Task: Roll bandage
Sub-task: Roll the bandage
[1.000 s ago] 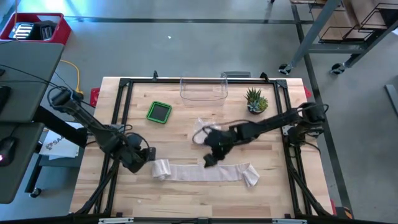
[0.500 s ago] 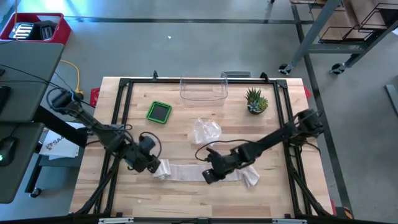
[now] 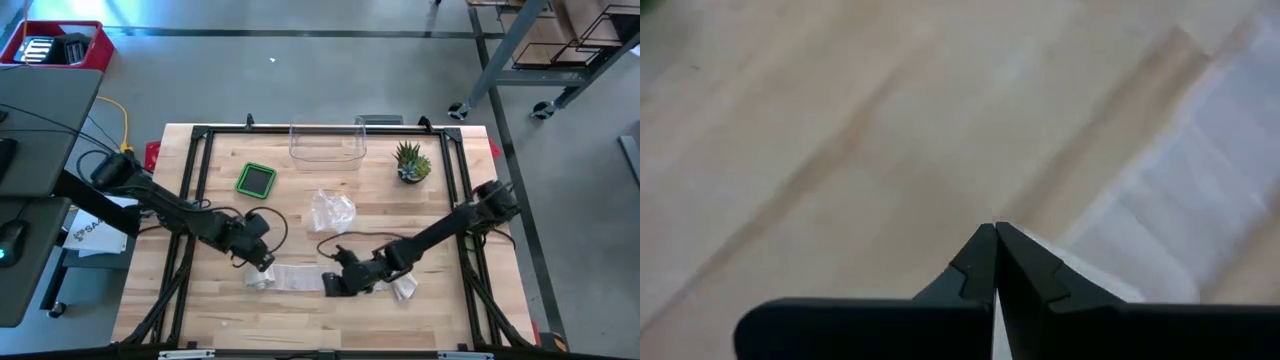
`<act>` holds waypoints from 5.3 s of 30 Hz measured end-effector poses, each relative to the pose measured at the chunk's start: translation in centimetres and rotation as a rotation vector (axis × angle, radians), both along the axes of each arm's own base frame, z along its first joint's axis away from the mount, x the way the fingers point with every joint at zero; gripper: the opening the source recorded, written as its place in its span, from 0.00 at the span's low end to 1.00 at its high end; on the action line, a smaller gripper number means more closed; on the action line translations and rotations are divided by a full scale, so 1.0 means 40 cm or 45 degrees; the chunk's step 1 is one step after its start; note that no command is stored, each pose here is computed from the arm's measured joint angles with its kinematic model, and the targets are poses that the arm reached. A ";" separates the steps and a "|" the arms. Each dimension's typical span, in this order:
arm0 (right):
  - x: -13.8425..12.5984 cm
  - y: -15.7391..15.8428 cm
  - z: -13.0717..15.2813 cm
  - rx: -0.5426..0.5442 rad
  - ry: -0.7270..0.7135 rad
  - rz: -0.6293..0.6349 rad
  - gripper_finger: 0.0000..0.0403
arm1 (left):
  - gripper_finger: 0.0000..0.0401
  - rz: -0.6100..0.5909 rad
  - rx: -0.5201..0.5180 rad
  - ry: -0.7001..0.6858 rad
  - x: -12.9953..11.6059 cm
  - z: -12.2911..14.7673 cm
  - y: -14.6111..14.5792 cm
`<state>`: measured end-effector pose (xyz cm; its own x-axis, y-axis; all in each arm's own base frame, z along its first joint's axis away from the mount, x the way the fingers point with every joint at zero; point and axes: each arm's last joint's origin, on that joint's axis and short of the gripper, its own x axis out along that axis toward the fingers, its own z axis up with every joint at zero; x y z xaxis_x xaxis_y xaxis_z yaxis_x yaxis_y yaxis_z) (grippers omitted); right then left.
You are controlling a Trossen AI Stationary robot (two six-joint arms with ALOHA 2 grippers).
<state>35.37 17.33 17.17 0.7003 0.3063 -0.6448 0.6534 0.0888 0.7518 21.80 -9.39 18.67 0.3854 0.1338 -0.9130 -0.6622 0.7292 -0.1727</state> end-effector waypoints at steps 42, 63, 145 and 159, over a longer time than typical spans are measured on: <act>0.352 0.090 -0.056 -0.520 0.083 0.039 0.00 | 0.00 -0.267 0.084 0.289 -0.020 -0.081 -0.015; 0.314 0.153 -0.081 -0.851 0.074 0.248 0.00 | 0.00 -1.009 0.265 0.140 0.011 -0.072 -0.050; 0.364 0.087 -0.143 -0.558 0.143 0.082 0.00 | 0.00 -0.755 0.028 -0.150 -0.073 -0.075 0.000; 0.365 0.085 -0.144 -0.551 0.144 0.081 0.00 | 0.00 -0.753 -0.121 -0.158 -0.045 -0.131 -0.029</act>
